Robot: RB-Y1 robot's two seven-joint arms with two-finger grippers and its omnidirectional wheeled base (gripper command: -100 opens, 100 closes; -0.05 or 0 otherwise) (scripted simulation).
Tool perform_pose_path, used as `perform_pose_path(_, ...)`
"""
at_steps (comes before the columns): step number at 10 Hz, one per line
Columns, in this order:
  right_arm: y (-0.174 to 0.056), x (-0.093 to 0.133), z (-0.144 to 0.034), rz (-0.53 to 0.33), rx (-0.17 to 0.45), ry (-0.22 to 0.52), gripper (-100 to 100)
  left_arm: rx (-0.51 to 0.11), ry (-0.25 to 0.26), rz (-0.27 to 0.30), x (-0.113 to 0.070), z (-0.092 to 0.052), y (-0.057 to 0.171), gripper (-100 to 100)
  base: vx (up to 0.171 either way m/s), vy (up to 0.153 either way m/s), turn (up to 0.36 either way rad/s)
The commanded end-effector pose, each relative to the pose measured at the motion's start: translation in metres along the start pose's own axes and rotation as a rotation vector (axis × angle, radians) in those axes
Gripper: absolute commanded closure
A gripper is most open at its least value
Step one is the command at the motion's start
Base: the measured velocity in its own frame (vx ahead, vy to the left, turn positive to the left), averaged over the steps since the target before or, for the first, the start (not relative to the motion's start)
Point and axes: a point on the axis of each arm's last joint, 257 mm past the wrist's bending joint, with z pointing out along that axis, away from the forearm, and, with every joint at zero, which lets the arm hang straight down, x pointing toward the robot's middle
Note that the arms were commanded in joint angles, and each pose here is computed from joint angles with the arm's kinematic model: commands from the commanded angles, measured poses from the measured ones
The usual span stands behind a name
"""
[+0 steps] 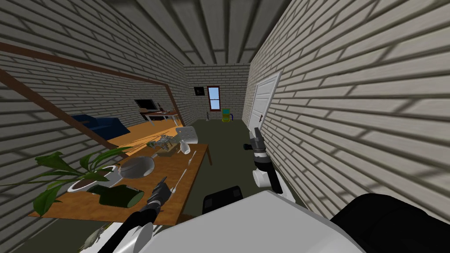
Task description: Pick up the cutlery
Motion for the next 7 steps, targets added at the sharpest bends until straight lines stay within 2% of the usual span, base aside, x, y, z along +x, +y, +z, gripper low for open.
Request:
perform_pose_path(1,0.000,0.000,0.000,0.000,0.000,0.000,0,-0.072,-0.039,-0.031,-0.022,-0.002,0.023,-100,0.077,-0.011,-0.121)
perform_pose_path(3,0.000,0.000,0.000,0.000,0.000,0.000,0,-0.093,-0.041,-0.032,-0.023,-0.003,0.029,-100,0.059,-0.007,-0.017)
perform_pose_path(4,0.000,0.000,0.000,0.000,0.000,0.000,0,-0.150,-0.077,-0.061,-0.042,-0.005,0.047,-100,0.064,-0.008,-0.088)
perform_pose_path(5,0.000,0.000,0.000,0.000,0.000,0.000,0,-0.163,-0.078,-0.061,-0.042,-0.006,0.051,-100,0.068,-0.003,-0.065)
perform_pose_path(6,0.000,0.000,0.000,0.000,0.000,0.000,0,-0.216,-0.116,-0.092,-0.061,-0.010,0.069,-100,0.113,-0.021,-0.083)
perform_pose_path(7,0.000,0.000,0.000,0.000,0.000,0.000,0,-0.230,-0.117,-0.093,-0.061,-0.010,0.072,-100,0.098,-0.010,-0.038)
